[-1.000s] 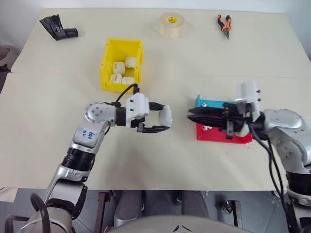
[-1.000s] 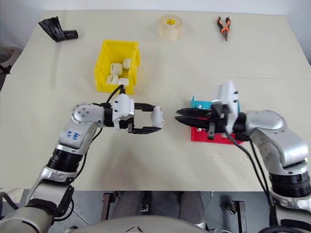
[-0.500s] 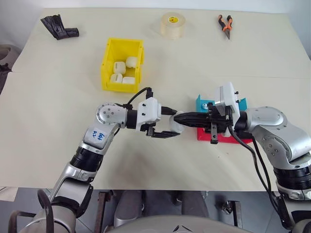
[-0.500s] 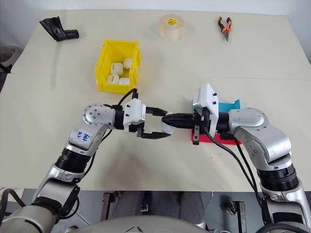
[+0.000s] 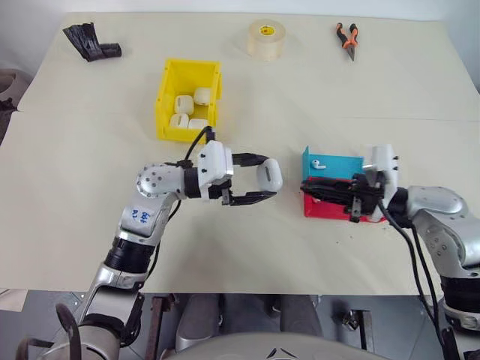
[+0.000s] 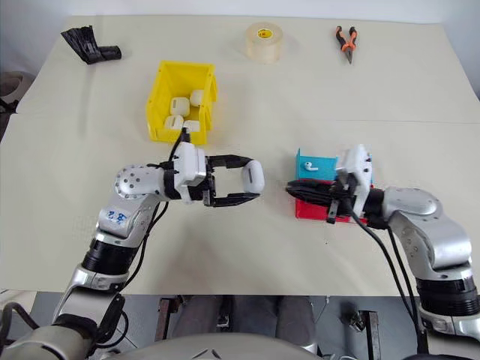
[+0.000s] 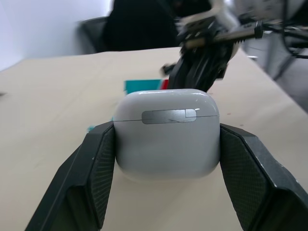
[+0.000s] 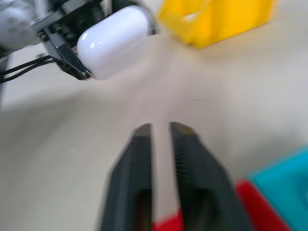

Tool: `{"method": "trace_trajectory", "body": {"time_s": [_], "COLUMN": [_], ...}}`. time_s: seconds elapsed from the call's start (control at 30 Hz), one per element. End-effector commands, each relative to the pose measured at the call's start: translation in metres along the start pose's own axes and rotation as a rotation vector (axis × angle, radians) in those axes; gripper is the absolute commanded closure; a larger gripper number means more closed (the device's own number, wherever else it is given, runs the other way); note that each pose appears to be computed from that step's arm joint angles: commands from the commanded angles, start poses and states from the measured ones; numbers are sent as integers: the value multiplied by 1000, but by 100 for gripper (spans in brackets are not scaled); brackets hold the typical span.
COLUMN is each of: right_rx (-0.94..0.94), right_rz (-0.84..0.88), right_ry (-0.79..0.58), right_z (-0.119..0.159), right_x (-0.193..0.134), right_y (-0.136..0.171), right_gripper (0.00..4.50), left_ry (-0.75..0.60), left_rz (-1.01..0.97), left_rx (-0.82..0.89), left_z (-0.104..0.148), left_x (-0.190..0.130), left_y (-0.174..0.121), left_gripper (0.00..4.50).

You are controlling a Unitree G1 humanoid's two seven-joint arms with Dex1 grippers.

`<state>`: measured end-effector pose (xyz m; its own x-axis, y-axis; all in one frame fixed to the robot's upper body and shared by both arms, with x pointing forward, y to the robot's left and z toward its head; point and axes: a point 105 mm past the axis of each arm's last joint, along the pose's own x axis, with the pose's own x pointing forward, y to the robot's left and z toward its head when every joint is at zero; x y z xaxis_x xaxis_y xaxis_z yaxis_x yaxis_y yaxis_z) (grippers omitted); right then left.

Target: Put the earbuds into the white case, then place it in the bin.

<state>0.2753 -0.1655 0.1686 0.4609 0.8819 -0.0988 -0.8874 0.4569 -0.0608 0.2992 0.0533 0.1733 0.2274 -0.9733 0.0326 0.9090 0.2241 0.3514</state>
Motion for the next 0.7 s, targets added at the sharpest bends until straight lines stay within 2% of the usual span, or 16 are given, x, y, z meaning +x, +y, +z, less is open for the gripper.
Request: {"method": "trace_trajectory", "body": {"time_s": [0.03,0.13,0.2,0.27,0.33,0.43,0.63,0.7], "right_rx": [-104,-171,-197,-211,-229,-215,-231,-237], "right_rz": [-74,-164,-206,-226,-246,-259,-247,-244], "right_ry": [-118,-157,-171,-183,-201,-219,-212,-217], "right_z": [21,22,20,19,19,17,16,17], "right_x": [-14,-23,-28,-31,-35,-37,-38,-37], "right_y": [-4,-10,-13,-14,-13,-13,-14,-14], "right_gripper": [251,145,76,2,2,2,2,2], "left_ry": [-71,-114,-130,-130,-126,-105,-5,27], "left_rz": [175,366,556,661,761,875,939,923], "left_rx": [20,60,21,-9,-5,8,12,-26], "left_z": [18,26,26,25,28,30,21,13], "left_x": [-16,-34,-50,-59,-67,-76,-77,-76], "left_y": [16,31,48,56,67,99,151,158], "left_gripper": [168,168,168,168,168,168,168,168]}}
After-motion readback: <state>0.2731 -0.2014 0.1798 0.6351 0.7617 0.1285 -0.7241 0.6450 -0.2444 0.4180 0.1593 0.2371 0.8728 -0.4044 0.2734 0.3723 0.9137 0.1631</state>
